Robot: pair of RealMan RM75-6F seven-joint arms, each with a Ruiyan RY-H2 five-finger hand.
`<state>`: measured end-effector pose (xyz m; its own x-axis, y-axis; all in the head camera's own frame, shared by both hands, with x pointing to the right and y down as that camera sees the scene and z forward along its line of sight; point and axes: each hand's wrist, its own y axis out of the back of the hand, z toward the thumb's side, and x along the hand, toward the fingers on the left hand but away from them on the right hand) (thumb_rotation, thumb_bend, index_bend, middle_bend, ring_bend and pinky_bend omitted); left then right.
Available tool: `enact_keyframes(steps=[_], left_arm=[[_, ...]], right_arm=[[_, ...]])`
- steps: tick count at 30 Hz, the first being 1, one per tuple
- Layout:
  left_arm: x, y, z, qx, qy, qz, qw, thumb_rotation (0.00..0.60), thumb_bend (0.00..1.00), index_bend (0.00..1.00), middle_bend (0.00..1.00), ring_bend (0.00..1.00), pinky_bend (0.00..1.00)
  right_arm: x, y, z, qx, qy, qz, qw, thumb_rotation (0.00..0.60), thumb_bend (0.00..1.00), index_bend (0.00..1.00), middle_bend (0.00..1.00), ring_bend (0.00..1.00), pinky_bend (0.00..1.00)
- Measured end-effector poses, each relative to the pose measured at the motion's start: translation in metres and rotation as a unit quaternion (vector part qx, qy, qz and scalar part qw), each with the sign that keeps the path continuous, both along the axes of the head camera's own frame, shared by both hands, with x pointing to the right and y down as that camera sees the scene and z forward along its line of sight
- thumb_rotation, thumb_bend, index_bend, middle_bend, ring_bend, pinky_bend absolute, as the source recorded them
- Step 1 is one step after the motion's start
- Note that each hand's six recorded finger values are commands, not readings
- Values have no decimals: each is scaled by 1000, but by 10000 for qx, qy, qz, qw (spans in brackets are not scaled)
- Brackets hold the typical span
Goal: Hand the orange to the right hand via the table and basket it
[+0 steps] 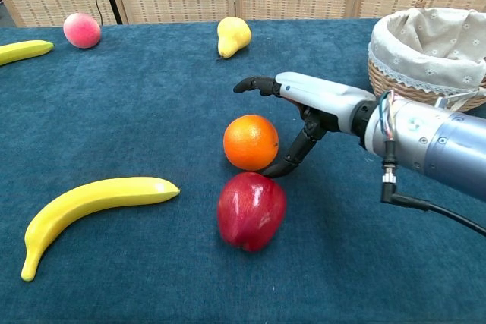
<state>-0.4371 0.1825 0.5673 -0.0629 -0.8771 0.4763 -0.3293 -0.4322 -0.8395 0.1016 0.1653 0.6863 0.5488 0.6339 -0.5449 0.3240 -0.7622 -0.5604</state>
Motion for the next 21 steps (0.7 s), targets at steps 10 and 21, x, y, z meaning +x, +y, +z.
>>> enact_keyframes(steps=[10, 21], left_arm=[[-5, 0, 1, -21, -57, -73, 10000, 600, 66, 0, 0, 0, 0], [-14, -2, -1, 3, -106, -210, 9997, 600, 67, 0, 0, 0, 0]], right_arm=[[-13, -2, 12, -42, 53, 45, 10000, 600, 0, 84, 27, 0, 0], [-25, -1, 18, -180, -347, 240, 9989, 600, 0, 297, 214, 183, 211]])
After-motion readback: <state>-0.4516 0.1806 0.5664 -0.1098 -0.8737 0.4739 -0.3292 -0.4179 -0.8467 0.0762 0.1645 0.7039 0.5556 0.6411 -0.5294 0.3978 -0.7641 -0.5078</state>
